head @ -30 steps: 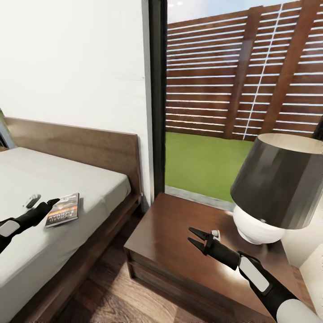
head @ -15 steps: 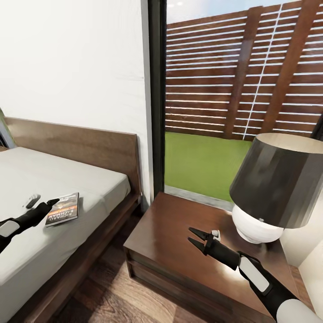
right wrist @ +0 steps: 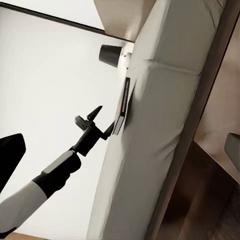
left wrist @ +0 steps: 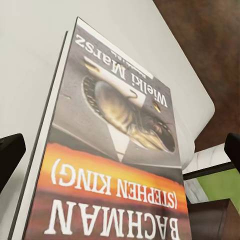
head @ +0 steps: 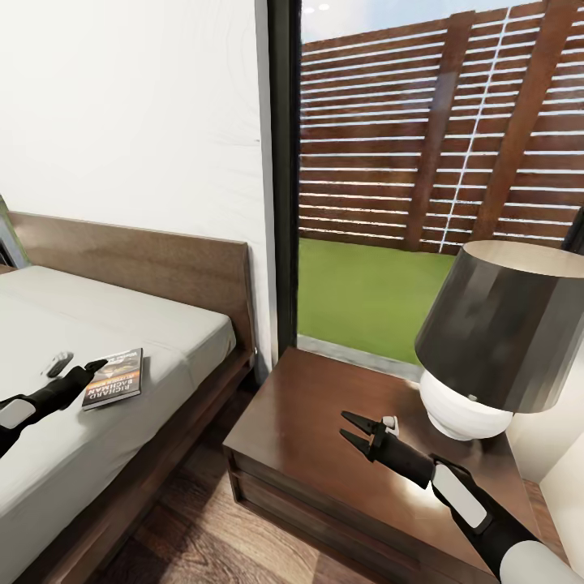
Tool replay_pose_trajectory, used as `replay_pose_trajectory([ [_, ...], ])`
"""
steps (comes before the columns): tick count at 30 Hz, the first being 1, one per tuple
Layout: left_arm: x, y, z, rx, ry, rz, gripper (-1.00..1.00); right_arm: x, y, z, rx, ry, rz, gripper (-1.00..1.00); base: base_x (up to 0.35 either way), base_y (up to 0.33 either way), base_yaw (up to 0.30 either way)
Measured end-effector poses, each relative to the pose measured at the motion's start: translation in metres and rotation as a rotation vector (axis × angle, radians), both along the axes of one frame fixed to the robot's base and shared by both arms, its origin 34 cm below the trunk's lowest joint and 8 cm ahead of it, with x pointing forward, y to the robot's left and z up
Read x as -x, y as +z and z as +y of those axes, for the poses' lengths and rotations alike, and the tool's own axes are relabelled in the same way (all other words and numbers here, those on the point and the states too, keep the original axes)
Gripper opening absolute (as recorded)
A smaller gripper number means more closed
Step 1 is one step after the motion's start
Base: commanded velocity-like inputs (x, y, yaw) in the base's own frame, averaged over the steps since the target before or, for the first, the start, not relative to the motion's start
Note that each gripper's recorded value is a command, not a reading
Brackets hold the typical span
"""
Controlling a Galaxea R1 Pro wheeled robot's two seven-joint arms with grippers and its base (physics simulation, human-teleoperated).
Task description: In the bedroom, move the book from the bed onto either nightstand, and place the two sandals side by side next to the bed.
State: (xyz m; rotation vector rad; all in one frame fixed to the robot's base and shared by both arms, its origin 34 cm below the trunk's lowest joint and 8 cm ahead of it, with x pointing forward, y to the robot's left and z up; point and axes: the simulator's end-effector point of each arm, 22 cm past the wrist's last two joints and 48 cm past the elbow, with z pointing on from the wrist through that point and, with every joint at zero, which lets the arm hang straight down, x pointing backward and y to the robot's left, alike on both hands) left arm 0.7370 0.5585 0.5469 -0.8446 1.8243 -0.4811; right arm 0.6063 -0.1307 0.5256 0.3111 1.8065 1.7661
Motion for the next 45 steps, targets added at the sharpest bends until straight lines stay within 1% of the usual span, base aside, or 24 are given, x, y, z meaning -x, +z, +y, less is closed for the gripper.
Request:
replay_pose_trajectory([
  [14, 0.0, -0.0001, 0.0, 0.0, 0.0, 0.0, 1.0, 0.0002, -0.0002, 0.0003, 0.001, 0.001, 0.0, 1.0, 0.0, -0.081, 0.0],
  [45, 0.0004, 0.0, 0.0009, -0.001, 0.001, 0.0, 1.0, 0.0005, -0.0004, 0.0007, 0.001, 0.002, 0.0, 1.0, 0.0, -0.004, 0.0],
])
